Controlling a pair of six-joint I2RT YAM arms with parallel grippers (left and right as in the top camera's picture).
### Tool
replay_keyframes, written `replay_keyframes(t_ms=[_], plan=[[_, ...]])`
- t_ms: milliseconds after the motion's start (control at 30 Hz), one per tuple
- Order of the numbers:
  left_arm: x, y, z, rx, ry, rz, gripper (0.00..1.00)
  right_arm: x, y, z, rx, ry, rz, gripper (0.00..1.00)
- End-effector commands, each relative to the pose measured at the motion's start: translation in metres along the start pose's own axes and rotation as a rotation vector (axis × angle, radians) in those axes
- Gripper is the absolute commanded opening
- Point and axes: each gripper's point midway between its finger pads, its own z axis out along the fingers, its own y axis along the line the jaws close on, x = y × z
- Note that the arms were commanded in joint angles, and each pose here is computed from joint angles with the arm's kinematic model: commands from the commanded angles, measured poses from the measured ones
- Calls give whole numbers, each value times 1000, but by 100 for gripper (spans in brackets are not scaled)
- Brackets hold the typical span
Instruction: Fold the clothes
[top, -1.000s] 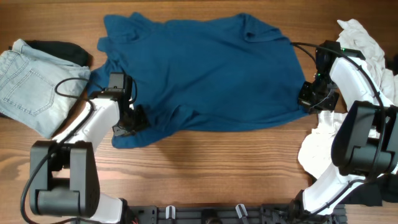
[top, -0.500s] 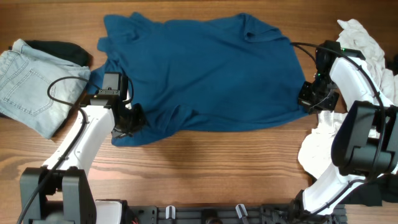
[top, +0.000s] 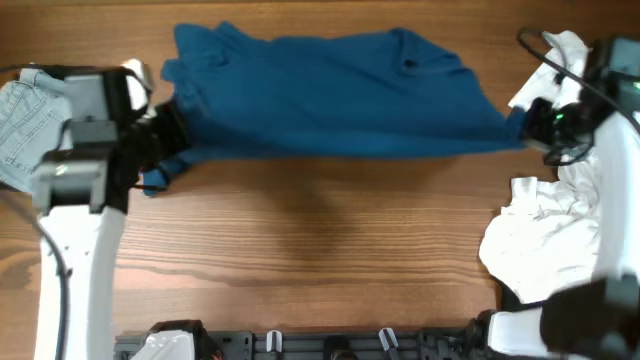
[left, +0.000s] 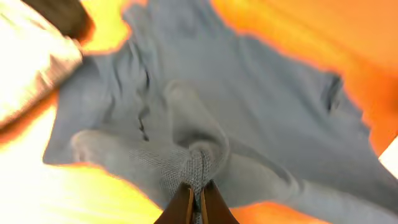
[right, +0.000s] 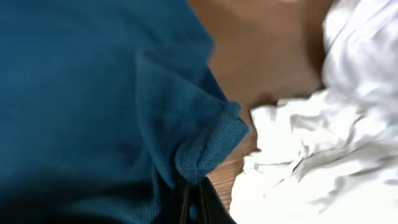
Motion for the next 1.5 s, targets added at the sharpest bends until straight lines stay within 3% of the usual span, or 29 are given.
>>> replay_keyframes(t_ms=[0,233,367,500,633,700,767,800,867,933,1000,1033,1100,1133,1167,1233,1267,1333,1467], plan=[[-45,-13,-67,49,-217,44,4,-20,13,-83,-37,-249,-61,4],[-94,-28,-198,104,-616,66,4,-31,29,-247,-94,-779,-71,4],[-105,-32,-201,119,-654,70,4,-48,33,-254,-108,-835,-79,4],[-118,-29,-128,130,-478,54,4,-91,47,-177,-171,-655,-129,4],[-130,-32,-7,183,-253,44,4,-152,65,-79,-246,-549,-140,4],[-156,-40,51,216,-285,76,4,-189,83,-52,-316,-606,-99,4],[-186,-52,67,266,-395,91,4,-217,107,-71,-462,-728,-64,4],[-207,-61,58,312,-490,76,4,-236,117,-105,-559,-842,-28,4],[-256,-85,-3,410,-708,73,4,-258,131,-190,-678,-1049,-29,4],[-299,-101,-92,453,-917,124,4,-262,131,-264,-664,-1217,-66,4],[-320,-99,-162,450,-1050,147,4,-260,122,-284,-565,-1259,-88,4],[-318,-93,-162,432,-1012,135,4,-257,119,-268,-519,-1203,-102,4],[-287,-77,-115,381,-765,70,4,-245,111,-220,-433,-1031,-112,4],[-265,-64,-85,330,-623,23,4,-229,99,-172,-345,-861,-107,4],[-210,-43,-29,228,-335,-11,4,-212,85,-131,-264,-708,-90,4],[-123,-16,33,111,75,-33,4,-165,53,-57,-95,-389,-66,4],[-88,-6,51,72,237,-41,4,-148,44,-35,-56,-286,-68,4],[6,22,87,-12,676,-64,4,-83,20,28,36,69,-84,4],[90,49,101,-72,978,-127,4,-7,-1,74,96,373,-63,4]])
